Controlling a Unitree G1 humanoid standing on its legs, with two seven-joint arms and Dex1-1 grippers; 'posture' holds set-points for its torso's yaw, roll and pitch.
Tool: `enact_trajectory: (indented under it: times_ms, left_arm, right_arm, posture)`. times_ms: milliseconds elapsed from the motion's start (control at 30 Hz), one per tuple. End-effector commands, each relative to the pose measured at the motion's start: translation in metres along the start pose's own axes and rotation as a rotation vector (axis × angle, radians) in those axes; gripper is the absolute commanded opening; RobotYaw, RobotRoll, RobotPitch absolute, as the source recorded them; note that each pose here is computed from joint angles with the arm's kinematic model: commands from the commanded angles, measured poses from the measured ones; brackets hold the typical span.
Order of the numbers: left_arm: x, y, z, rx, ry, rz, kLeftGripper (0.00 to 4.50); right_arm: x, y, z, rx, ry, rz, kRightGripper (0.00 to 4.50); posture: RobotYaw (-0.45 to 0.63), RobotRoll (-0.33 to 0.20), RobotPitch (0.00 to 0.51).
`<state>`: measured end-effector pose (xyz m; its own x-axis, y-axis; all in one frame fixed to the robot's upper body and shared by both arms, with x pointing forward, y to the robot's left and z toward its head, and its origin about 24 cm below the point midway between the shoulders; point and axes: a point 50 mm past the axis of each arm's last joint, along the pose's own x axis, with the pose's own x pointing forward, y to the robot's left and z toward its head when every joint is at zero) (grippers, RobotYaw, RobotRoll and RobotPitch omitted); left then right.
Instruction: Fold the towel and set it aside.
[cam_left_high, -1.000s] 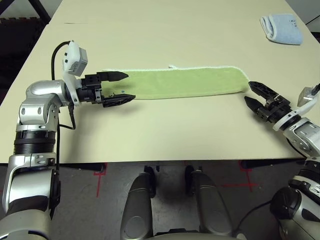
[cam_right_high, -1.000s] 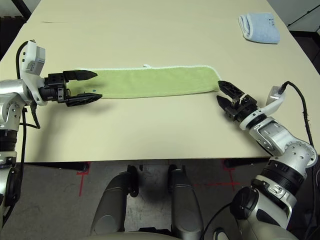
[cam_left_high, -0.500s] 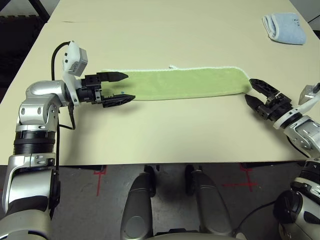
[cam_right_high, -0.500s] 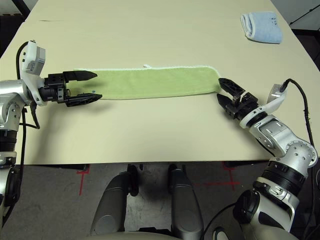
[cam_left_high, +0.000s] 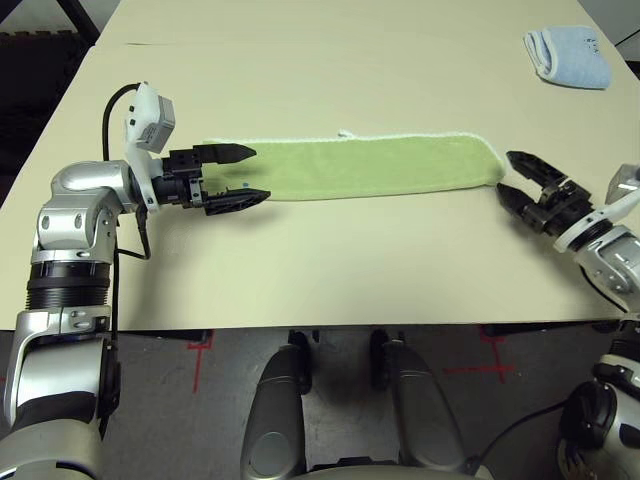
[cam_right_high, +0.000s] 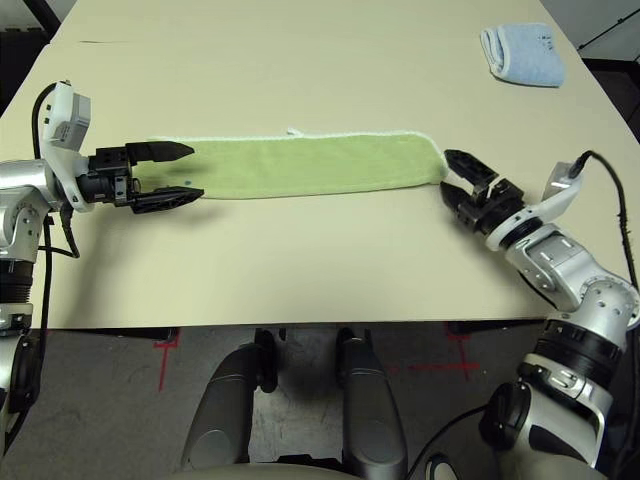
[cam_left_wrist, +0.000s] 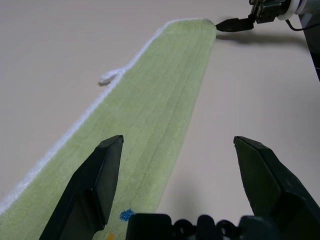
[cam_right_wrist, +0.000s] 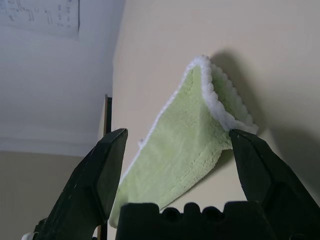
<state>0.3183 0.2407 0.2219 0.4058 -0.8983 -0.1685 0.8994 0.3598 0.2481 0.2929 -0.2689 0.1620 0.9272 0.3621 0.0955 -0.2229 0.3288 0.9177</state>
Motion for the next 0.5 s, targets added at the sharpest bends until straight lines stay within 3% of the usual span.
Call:
enact_trajectory:
  times_ms: [33, 500]
  left_arm:
    - [-0.0002, -0.003, -0.0012, -0.003, 0.009, -0.023, 4.48]
    - [0.0005, -0.0038, -0.0008, -0.005, 0.008, -0.023, 4.48]
  right_arm:
    - [-0.0062, -0.0071, 0.0072, -0.012, -0.018, -0.026, 4.48]
    - [-0.0064, -0.0113, 0.0042, -0.017, 0.007, -0.045, 4.48]
  posture:
    - [-0.05, 0.0, 0.294]
    - [-0.04, 0.0, 0.294]
